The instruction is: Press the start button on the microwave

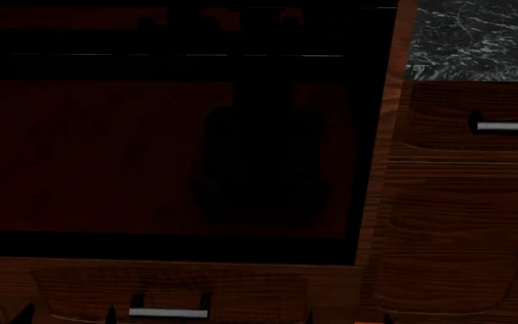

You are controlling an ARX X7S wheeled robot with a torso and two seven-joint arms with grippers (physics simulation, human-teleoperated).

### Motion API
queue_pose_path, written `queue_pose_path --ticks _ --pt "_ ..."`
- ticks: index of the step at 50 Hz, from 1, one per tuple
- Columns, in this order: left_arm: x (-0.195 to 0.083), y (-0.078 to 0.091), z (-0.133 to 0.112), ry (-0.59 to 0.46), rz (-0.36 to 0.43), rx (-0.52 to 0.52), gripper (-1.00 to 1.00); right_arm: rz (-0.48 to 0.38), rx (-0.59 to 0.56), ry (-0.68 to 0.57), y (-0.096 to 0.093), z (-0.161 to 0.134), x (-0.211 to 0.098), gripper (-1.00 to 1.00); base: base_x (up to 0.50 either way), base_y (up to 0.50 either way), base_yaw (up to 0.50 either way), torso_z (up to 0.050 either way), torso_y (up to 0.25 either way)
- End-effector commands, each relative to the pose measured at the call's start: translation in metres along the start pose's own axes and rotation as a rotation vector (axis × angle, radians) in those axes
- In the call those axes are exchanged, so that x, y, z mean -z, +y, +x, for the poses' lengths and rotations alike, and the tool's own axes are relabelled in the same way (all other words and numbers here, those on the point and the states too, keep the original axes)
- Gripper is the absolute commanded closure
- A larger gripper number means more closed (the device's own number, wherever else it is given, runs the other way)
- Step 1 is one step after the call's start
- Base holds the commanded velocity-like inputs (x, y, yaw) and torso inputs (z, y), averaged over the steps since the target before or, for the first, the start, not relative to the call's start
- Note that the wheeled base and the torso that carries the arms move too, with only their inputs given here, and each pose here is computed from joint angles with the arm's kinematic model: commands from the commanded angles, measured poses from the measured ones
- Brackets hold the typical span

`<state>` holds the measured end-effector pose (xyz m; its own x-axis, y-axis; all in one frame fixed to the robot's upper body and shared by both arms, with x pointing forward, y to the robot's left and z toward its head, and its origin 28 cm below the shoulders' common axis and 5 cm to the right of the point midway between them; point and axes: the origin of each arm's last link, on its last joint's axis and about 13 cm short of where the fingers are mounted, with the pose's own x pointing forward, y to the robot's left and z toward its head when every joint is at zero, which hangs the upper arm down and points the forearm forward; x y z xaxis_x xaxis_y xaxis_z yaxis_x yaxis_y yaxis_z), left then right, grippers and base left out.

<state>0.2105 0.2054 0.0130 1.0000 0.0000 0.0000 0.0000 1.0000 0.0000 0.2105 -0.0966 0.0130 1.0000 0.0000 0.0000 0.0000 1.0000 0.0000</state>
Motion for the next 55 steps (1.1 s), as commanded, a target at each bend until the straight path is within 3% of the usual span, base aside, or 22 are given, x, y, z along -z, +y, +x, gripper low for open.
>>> queue_pose_path --ticks 1,31,55 --pt "0.0 0.0001 0.0 0.0 0.0 0.0 -1.0 0.0 0.0 0.0 0.0003 0.0 0.0 -1.0 0.0 0.0 0.0 0.0 0.0" --pt "-0.0006 0.0016 -0.0007 0.006 0.0 -0.024 -1.0 0.038 -0.003 0.017 0.0016 0.003 -0.0027 -1.0 0.01 0.0 0.0 0.0 0.0" --pt "-0.0014 0.0027 -0.0001 0.002 -0.011 -0.035 -1.0 0.057 -0.004 0.013 0.004 0.0031 -0.0033 -1.0 0.48 -0.17 0.0 0.0 0.0"
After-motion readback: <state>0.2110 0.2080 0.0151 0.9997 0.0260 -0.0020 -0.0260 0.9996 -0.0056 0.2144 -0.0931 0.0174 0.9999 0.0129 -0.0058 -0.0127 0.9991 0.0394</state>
